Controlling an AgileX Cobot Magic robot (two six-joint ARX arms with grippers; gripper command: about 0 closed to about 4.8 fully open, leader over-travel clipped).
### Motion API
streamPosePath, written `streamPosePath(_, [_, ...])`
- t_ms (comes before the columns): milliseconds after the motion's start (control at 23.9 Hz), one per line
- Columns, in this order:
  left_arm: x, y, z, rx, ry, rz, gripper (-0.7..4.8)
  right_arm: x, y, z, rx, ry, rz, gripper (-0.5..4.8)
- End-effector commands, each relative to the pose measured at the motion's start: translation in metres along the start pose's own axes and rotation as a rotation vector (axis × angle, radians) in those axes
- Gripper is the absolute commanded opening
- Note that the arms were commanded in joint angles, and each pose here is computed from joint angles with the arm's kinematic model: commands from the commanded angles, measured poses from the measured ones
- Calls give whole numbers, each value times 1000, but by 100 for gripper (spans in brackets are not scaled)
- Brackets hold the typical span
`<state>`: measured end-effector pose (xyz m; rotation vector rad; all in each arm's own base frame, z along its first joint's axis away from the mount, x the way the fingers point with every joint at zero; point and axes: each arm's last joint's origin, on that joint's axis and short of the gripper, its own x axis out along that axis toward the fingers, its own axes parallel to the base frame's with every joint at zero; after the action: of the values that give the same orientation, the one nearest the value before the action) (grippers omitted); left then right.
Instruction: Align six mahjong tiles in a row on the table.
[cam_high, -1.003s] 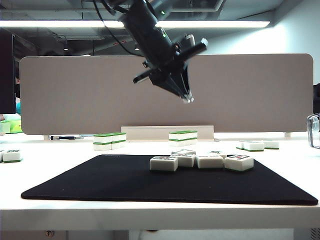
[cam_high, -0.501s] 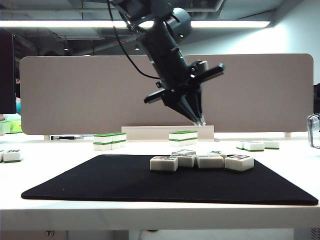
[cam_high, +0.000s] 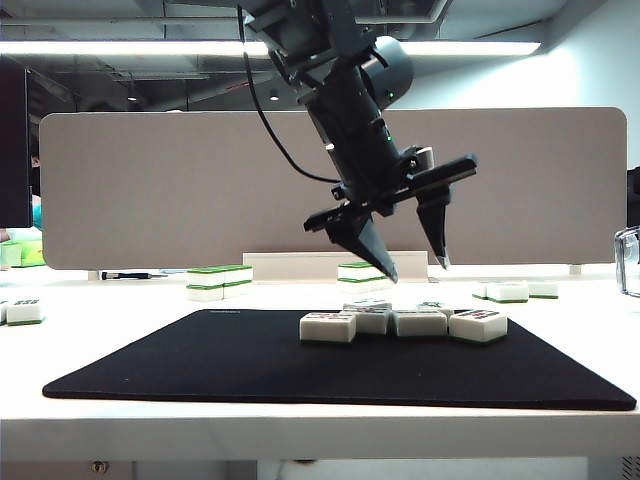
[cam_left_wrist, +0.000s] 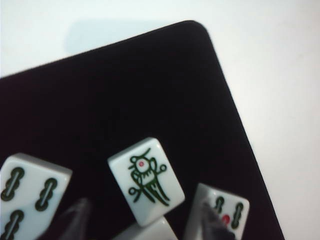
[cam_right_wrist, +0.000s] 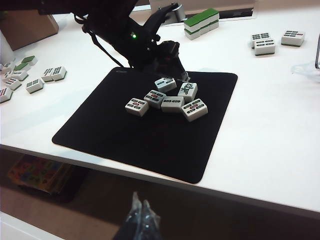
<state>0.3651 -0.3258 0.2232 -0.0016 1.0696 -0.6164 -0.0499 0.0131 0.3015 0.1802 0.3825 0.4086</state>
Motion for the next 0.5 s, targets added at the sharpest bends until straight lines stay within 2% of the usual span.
streamPosePath(42, [8, -4, 1, -39, -32, -6, 290, -2, 1, 0, -12, -21, 1, -1])
streamPosePath(292, [21, -12, -5, -38, -31, 21, 287, -2, 1, 0, -12, -22, 1, -1])
streamPosePath(501, [35, -14, -11, -27, -43, 105, 285, -2, 1, 0, -12, -22, 1, -1])
